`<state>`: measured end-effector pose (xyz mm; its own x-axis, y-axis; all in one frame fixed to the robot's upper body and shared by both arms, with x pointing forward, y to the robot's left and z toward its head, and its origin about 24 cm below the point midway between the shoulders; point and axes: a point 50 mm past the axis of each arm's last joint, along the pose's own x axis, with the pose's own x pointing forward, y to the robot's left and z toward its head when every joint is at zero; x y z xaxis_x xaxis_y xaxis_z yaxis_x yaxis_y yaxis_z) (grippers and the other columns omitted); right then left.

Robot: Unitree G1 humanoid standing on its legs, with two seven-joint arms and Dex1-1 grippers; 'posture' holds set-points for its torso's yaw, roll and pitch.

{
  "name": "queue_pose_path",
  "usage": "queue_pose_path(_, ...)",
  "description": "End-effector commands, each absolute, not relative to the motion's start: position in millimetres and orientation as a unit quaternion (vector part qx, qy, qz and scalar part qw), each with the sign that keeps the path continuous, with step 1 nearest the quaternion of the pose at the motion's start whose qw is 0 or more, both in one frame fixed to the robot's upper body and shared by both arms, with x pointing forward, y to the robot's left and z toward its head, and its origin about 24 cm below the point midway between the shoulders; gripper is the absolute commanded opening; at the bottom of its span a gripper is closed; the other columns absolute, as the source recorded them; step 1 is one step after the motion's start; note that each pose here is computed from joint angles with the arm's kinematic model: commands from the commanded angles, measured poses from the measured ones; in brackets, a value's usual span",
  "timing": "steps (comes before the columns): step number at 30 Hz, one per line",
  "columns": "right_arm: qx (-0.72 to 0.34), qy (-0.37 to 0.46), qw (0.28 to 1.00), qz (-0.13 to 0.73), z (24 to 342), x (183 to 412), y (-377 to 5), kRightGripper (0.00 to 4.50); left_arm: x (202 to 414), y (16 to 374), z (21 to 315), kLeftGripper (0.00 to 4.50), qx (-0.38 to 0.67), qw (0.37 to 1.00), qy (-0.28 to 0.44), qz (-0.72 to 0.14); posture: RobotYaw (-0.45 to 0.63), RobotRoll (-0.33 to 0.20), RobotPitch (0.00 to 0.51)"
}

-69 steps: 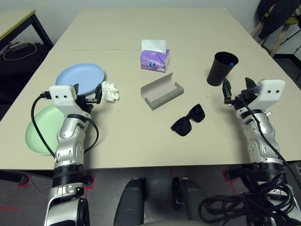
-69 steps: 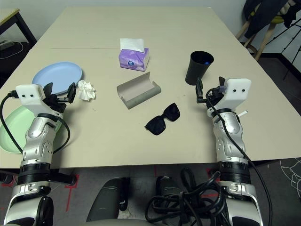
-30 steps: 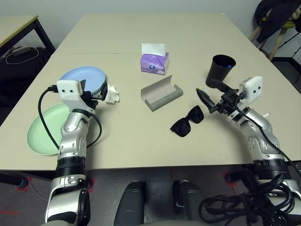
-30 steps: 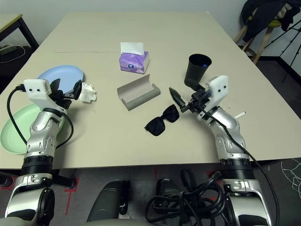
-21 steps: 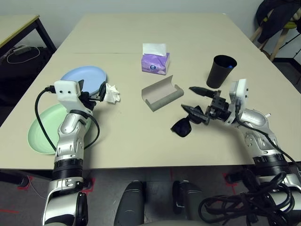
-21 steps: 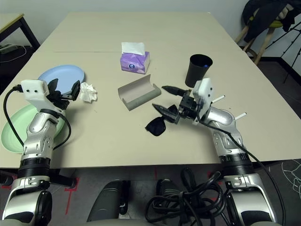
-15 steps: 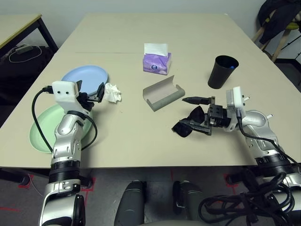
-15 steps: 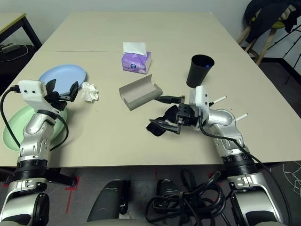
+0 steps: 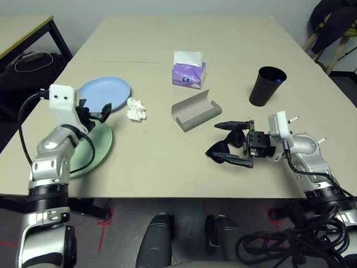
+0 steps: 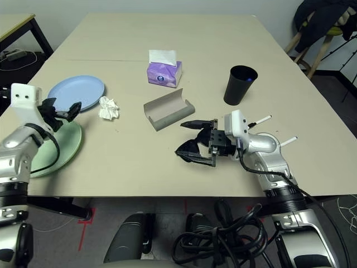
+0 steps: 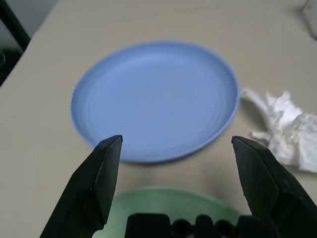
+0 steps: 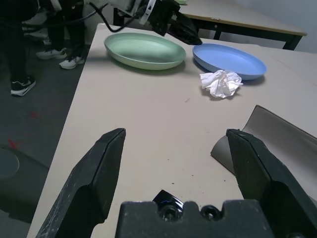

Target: Organize and tidy the items on the table.

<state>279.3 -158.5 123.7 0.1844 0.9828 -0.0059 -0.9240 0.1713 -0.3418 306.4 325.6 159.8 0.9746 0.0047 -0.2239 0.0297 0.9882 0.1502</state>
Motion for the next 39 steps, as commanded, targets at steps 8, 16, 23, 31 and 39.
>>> queue_pose_path(8,-0.133,-0.109,0.756,0.632,121,274,-152,4.46,282,374,172,4.50,0.028,0.979,0.201,0.023,0.11,0.000,0.110)
queue_pose_path(16,-0.127,-0.110,0.757,0.631,119,272,-147,4.46,254,408,157,4.50,-0.003,0.965,0.256,0.057,0.12,0.000,0.111)
queue_pose_path(23,-0.123,-0.112,0.757,0.631,119,270,-145,4.46,238,425,146,4.50,-0.007,0.954,0.290,0.076,0.12,0.000,0.111)
queue_pose_path(31,-0.125,-0.114,0.760,0.628,123,270,-144,4.46,231,427,135,4.50,-0.010,0.947,0.312,0.079,0.11,0.000,0.110)
queue_pose_path(39,-0.129,-0.116,0.760,0.626,125,270,-145,4.50,229,429,131,3.52,-0.011,0.945,0.316,0.086,0.11,0.000,0.109)
